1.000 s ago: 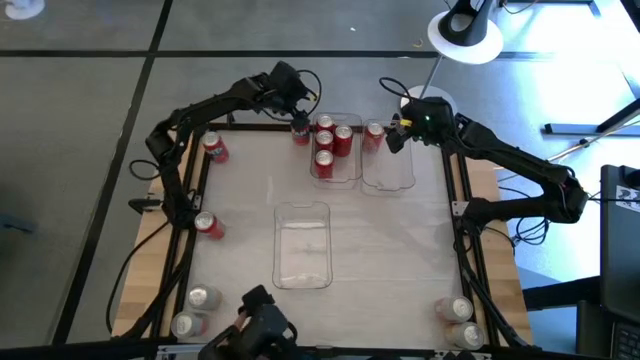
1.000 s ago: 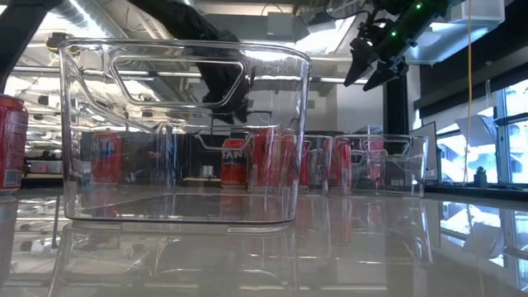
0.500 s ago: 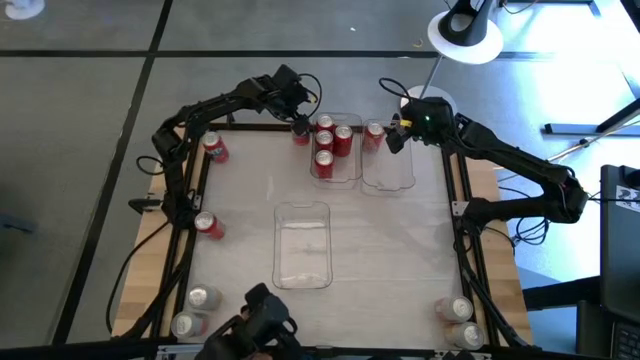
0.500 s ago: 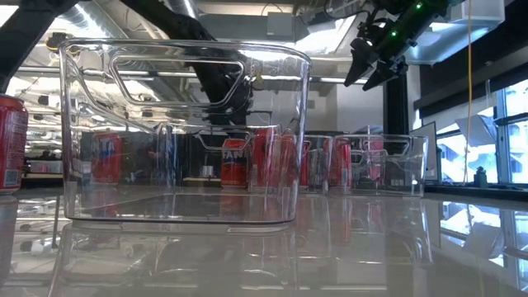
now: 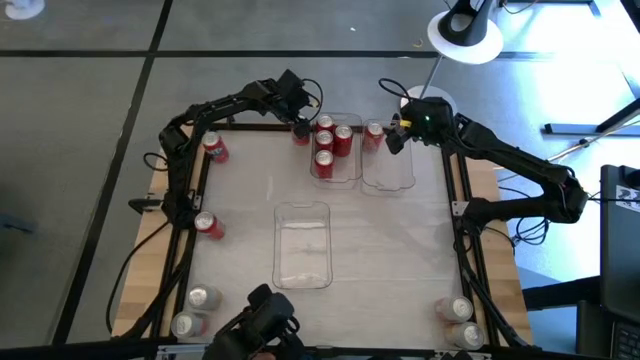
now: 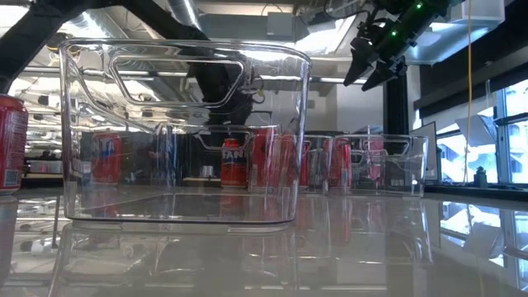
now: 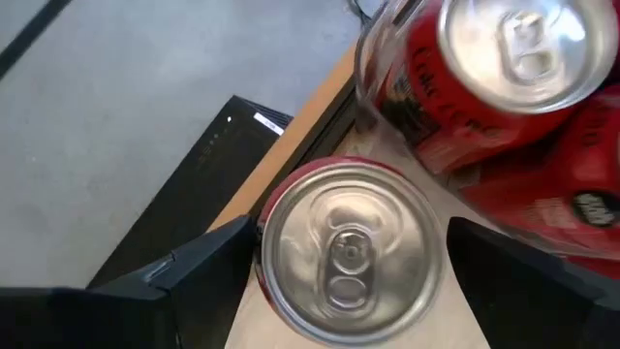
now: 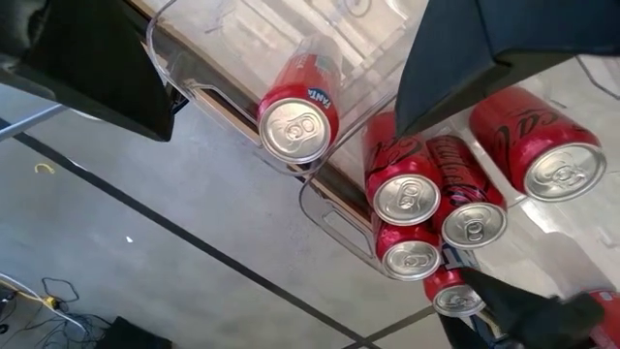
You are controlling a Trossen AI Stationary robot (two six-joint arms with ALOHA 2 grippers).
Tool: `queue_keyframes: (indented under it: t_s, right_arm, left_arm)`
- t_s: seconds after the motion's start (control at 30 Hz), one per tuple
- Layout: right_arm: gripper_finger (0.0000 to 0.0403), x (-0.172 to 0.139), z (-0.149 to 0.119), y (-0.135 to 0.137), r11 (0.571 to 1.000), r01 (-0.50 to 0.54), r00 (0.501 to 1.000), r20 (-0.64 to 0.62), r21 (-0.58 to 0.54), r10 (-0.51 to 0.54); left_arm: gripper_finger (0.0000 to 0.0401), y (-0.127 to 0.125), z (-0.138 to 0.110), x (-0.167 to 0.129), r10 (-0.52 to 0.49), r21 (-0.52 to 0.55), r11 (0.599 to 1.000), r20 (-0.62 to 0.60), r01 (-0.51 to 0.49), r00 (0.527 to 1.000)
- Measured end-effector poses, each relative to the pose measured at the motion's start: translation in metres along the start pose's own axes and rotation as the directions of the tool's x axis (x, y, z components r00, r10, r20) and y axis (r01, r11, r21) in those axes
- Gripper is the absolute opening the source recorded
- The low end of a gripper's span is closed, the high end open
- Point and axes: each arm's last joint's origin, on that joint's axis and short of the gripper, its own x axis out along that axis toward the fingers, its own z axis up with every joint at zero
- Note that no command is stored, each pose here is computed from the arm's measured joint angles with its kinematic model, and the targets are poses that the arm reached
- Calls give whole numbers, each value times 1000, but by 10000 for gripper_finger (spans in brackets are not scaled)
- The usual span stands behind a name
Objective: Sort soda cans
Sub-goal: Put the top right red soda can into the top right transparent bin
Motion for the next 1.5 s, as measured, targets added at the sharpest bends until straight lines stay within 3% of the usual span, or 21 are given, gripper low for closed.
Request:
queue_keyframes:
  t_s: [0.37, 0.6, 0.8, 0.93, 1.13, 1.33, 1.5]
  right_arm:
    - [392, 0, 0, 0, 1000, -4, 1000, -2, 7, 4]
    - [392, 0, -1, 0, 1000, -3, 1000, -11, 6, 3]
    - [392, 0, -6, 0, 999, -3, 998, -60, 34, 5]
    - [392, 0, -7, 0, 999, 0, 997, -71, 54, 4]
    - [392, -1, -11, 1, 996, -37, 993, -113, 76, 45]
    - [392, -1, -11, 4, 987, -129, 983, -117, 93, 140]
    - [392, -1, -9, 7, 967, -232, 964, -105, 103, 243]
  left_arm:
    - [329, -2, -5, 23, -11, 0, 1000, -54, 11, 999]
    - [294, -2, -5, 23, -9, 12, 1000, -49, 10, 999]
    - [292, -3, -8, 15, -6, 35, 999, -102, 9, 995]
    - [292, -7, -7, -9, 33, 44, 999, -93, -29, 995]
    - [292, -25, 0, -74, 98, 59, 993, 32, -100, 995]
    - [292, -52, 0, -139, 58, 71, 995, 209, -75, 976]
    - [292, -80, -1, -158, -51, 148, 989, 277, 10, 960]
